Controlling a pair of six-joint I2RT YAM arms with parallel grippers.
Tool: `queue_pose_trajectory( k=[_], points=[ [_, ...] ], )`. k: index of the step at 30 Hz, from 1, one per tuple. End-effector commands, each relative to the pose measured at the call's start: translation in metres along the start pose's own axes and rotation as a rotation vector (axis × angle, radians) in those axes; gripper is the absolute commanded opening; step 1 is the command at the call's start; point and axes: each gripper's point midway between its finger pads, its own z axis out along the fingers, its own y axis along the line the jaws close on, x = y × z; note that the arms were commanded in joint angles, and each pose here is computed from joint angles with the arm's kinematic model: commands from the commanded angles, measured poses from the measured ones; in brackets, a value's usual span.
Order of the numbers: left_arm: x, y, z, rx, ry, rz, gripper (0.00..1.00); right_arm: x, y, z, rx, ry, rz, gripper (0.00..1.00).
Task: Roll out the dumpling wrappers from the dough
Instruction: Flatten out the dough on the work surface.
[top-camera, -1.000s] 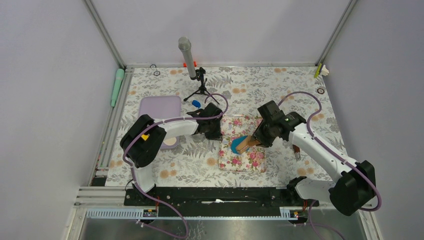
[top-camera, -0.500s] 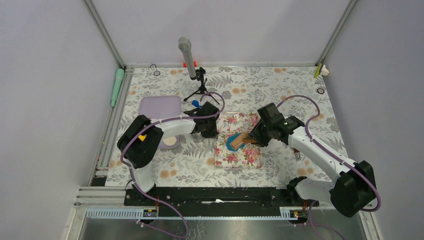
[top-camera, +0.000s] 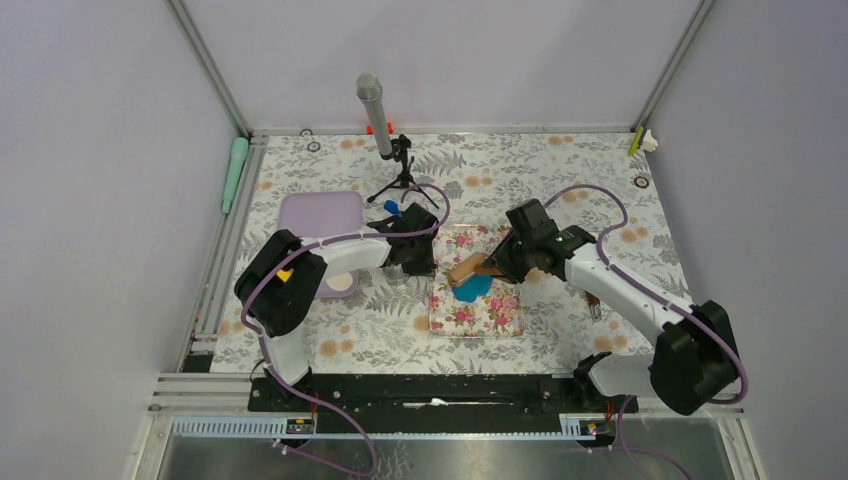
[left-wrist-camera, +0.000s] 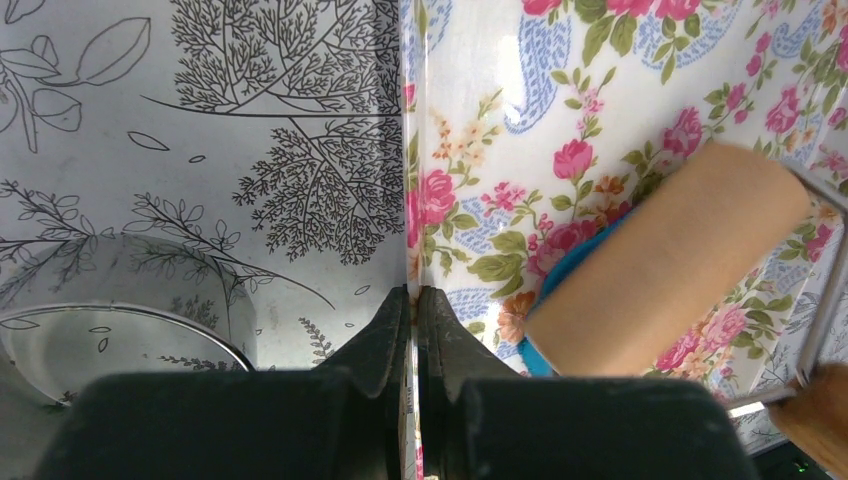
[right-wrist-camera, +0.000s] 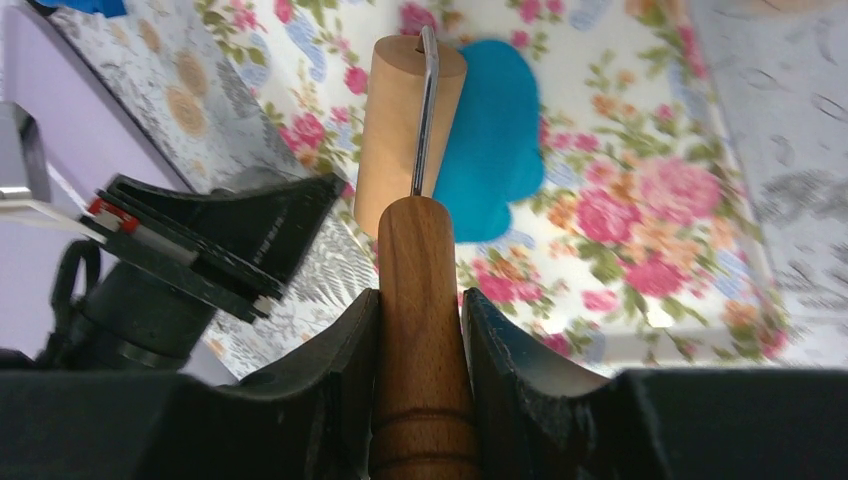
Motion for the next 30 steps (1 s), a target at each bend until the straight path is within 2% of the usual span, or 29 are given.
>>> queue_pose_trajectory(
  k=[1, 8, 11, 14, 17, 21, 27, 30],
  points=[
    [-0.003, -0.028, -0.016, 0.119, -0.006, 0.042, 0.00, 0.015, -0.136, 0.031, 0.561, 0.024, -0.088, 0.00],
    [-0.002, -0.028, -0.015, 0.118, -0.001, 0.040, 0.00, 0.022, -0.138, 0.038, 0.553, 0.055, -0.077, 0.00],
    [-0.003, -0.026, -0.015, 0.108, -0.001, 0.041, 0.00, 0.016, -0.097, 0.017, 0.443, 0.065, -0.112, 0.00],
    [-0.003, -0.025, -0.014, 0.102, -0.004, 0.037, 0.00, -0.008, -0.041, -0.019, 0.243, -0.033, -0.155, 0.00],
    [-0.005, -0.025, -0.011, 0.088, -0.004, 0.023, 0.00, -0.022, -0.007, -0.052, 0.099, -0.098, -0.202, 0.00],
    [-0.007, -0.025, -0.012, 0.085, -0.013, 0.012, 0.00, -0.013, -0.008, -0.064, 0.033, -0.079, -0.219, 0.00],
    [-0.006, -0.027, -0.013, 0.094, -0.008, 0.017, 0.00, 0.017, -0.026, -0.044, 0.000, 0.039, -0.149, 0.00],
    [-0.004, -0.025, -0.013, 0.092, -0.003, 0.022, 0.00, 0.022, -0.030, -0.037, 0.003, 0.058, -0.139, 0.00]
  ],
)
